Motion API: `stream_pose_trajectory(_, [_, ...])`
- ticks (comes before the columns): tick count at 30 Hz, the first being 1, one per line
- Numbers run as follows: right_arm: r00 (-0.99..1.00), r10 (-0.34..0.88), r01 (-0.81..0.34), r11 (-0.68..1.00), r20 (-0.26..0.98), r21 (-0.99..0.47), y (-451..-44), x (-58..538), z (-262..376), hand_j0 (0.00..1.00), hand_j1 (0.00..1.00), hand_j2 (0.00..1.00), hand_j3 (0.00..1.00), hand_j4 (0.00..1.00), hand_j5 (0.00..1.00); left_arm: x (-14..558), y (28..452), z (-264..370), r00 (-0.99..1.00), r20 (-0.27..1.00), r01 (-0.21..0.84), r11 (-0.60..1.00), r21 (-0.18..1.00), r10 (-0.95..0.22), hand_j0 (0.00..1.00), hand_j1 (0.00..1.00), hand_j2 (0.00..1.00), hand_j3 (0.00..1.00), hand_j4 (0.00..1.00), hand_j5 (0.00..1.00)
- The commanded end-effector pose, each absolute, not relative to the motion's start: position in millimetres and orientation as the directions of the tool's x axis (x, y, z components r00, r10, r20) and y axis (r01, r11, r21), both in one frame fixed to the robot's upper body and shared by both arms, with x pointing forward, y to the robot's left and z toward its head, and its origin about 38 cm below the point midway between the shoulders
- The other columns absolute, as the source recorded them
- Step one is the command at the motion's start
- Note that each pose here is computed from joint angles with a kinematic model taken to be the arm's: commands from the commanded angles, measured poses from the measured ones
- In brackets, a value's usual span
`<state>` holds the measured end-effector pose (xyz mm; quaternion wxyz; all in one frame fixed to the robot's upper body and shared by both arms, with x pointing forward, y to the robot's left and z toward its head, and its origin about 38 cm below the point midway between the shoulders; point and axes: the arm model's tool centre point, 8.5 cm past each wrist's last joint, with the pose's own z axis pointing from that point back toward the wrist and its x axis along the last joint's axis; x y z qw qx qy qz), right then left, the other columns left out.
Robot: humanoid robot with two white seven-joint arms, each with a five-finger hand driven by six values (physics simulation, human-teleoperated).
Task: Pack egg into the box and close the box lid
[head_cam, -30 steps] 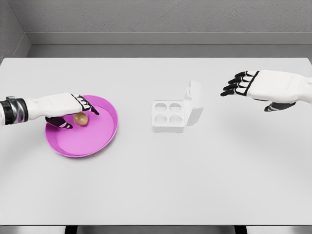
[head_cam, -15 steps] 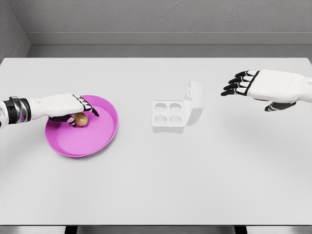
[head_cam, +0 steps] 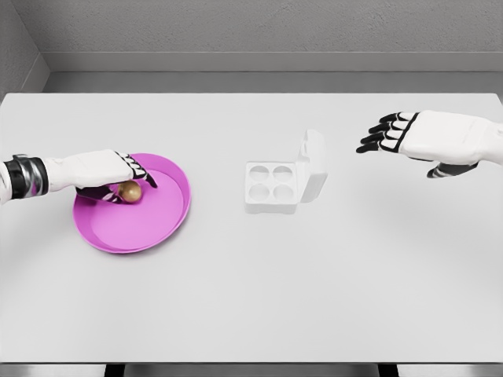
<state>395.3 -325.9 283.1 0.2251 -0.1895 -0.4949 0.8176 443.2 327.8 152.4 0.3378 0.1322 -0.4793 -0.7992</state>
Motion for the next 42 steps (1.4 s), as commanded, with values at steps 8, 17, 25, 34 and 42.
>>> stream_pose_trajectory(8, [-0.826,0.558,-0.181,-0.405,-0.085,-0.896,-326.2,395.5,284.2,1.0,1.0,1.0,1.0,1.0,1.0,442.3,327.6,153.2,-0.738,0.115,0.413,-0.31,0.856,-0.665,0.67,0.67,0.67,0.67,0.67,0.67])
stream_pose_trajectory(17, [-0.825,0.558,-0.177,-0.405,-0.089,-0.897,-326.0,396.0,286.0,1.0,1.0,1.0,1.0,1.0,1.0,439.8,324.2,152.3,-0.746,0.117,0.411,-0.314,0.856,-0.656,0.64,0.64,0.64,0.64,0.64,0.64])
stream_pose_trajectory(25, [-0.825,0.558,-0.177,-0.405,-0.089,-0.897,-326.0,396.0,286.0,1.0,1.0,1.0,1.0,1.0,1.0,439.1,324.8,151.3,-0.745,0.118,0.413,-0.316,0.854,-0.656,0.54,0.54,0.54,0.54,0.54,0.54])
stream_pose_trajectory(34, [-0.826,0.556,-0.176,-0.405,-0.089,-0.897,-325.6,395.8,286.2,1.0,1.0,1.0,1.0,1.0,1.0,439.8,322.2,157.4,-0.755,0.107,0.401,-0.327,0.856,-0.647,0.33,0.33,0.33,0.33,0.33,0.33])
stream_pose_trajectory(42, [-0.827,0.555,-0.173,-0.403,-0.09,-0.899,-325.0,396.2,287.3,1.0,1.0,1.0,1.0,1.0,1.0,438.3,301.8,183.7,-0.806,0.067,0.323,-0.342,0.882,-0.588,0.26,0.26,0.26,0.26,0.26,0.26])
